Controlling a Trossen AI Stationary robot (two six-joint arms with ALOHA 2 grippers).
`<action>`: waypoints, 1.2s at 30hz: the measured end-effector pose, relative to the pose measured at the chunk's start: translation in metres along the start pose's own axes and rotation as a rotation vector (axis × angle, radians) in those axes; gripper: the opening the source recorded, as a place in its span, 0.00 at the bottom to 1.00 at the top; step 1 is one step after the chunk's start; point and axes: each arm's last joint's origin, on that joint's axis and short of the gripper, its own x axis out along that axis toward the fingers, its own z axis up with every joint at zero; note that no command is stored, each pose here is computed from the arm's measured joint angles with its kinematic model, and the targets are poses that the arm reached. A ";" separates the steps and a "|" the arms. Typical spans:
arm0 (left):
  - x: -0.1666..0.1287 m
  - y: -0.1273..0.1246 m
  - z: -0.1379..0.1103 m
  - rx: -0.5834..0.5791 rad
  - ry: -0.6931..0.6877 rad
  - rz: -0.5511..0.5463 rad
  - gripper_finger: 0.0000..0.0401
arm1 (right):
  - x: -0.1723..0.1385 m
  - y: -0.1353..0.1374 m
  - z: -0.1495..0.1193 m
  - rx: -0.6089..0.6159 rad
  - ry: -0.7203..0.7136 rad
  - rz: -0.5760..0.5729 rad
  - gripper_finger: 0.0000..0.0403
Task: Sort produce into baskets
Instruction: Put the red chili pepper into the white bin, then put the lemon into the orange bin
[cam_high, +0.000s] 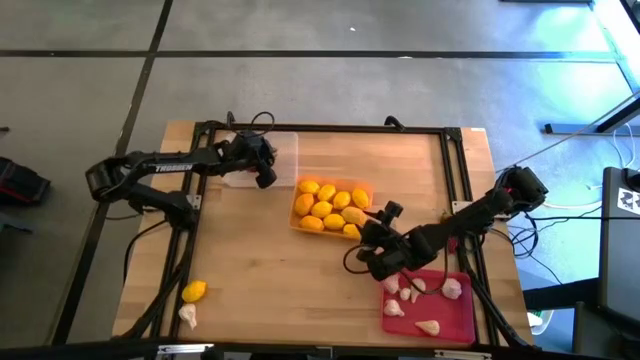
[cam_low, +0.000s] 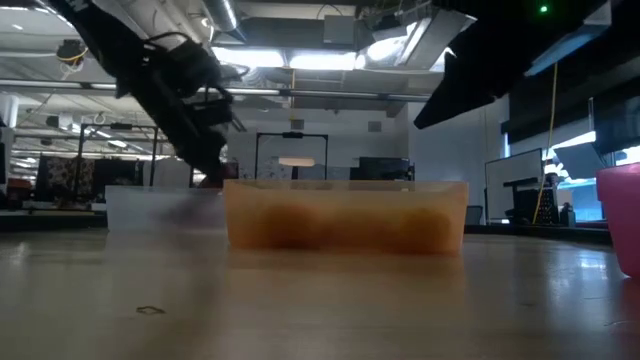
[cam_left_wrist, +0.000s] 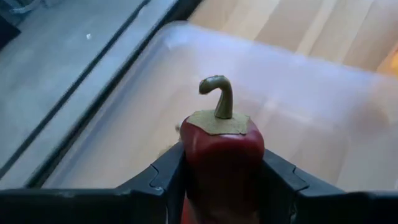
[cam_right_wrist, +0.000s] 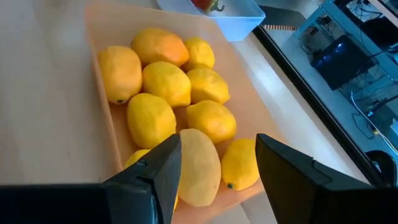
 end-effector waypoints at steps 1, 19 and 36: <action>0.001 0.001 -0.003 -0.005 0.012 0.001 0.35 | 0.001 -0.001 0.001 0.004 0.001 -0.004 0.49; -0.024 -0.012 0.024 0.005 -0.002 -0.069 0.65 | 0.016 -0.007 0.010 0.034 0.015 0.011 0.49; -0.113 -0.101 0.042 0.189 -0.018 -0.412 0.65 | 0.016 -0.006 0.010 0.015 0.029 0.039 0.49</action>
